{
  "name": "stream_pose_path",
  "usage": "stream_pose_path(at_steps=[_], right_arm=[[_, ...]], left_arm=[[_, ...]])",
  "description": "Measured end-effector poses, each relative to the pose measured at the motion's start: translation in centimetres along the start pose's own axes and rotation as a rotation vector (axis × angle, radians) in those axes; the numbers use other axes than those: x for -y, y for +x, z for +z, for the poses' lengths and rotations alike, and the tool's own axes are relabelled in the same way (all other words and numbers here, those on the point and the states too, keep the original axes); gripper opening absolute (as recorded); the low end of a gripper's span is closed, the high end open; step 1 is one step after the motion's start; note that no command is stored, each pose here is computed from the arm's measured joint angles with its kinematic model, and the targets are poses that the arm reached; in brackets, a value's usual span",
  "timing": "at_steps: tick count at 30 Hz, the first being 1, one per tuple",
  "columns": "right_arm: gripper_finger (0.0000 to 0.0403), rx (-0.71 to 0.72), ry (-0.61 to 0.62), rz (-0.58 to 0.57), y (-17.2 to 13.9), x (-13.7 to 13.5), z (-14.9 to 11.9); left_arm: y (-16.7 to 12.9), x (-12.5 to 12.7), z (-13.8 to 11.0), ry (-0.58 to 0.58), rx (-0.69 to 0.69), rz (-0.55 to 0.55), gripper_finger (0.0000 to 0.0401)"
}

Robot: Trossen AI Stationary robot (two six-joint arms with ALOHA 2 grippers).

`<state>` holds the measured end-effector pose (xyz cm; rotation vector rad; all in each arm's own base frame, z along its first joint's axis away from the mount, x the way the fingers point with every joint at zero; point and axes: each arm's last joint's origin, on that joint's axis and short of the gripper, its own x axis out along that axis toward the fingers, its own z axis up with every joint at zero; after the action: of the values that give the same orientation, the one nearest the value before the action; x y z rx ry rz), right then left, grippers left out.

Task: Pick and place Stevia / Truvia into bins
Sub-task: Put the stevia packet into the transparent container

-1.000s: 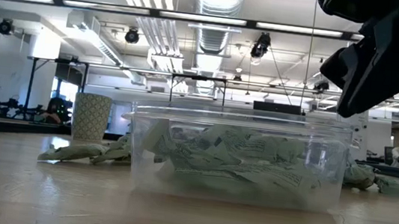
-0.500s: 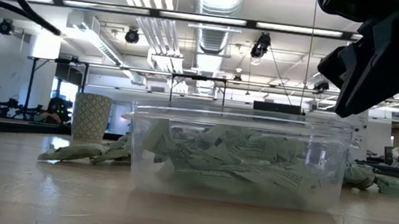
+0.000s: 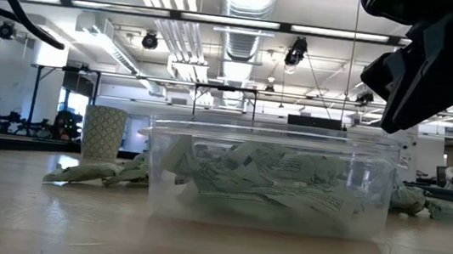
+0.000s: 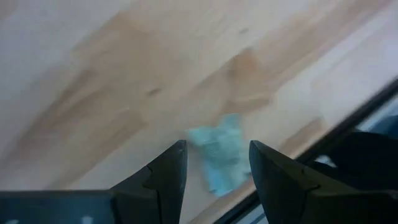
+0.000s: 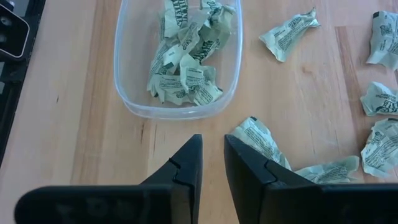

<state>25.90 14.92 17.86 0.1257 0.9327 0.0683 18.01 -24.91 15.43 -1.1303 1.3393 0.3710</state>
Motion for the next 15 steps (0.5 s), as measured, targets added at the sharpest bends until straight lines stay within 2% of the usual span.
stream_pose_path(at_steps=[3,11,15], right_arm=[[0.0059,0.000,0.000,0.000,0.0,0.0,0.0],[0.0058,-0.001,0.000,0.000,0.0,0.0,0.0],[0.0059,-0.001,-0.006,-0.001,0.0,0.0,0.0]], left_arm=[[0.2,0.2,0.0,-0.012,0.007,-0.021,0.0157],[1.3,0.3,-0.1,-0.014,0.014,0.020,0.0155],[1.4,0.4,-0.1,-0.013,0.013,0.051,0.0127]])
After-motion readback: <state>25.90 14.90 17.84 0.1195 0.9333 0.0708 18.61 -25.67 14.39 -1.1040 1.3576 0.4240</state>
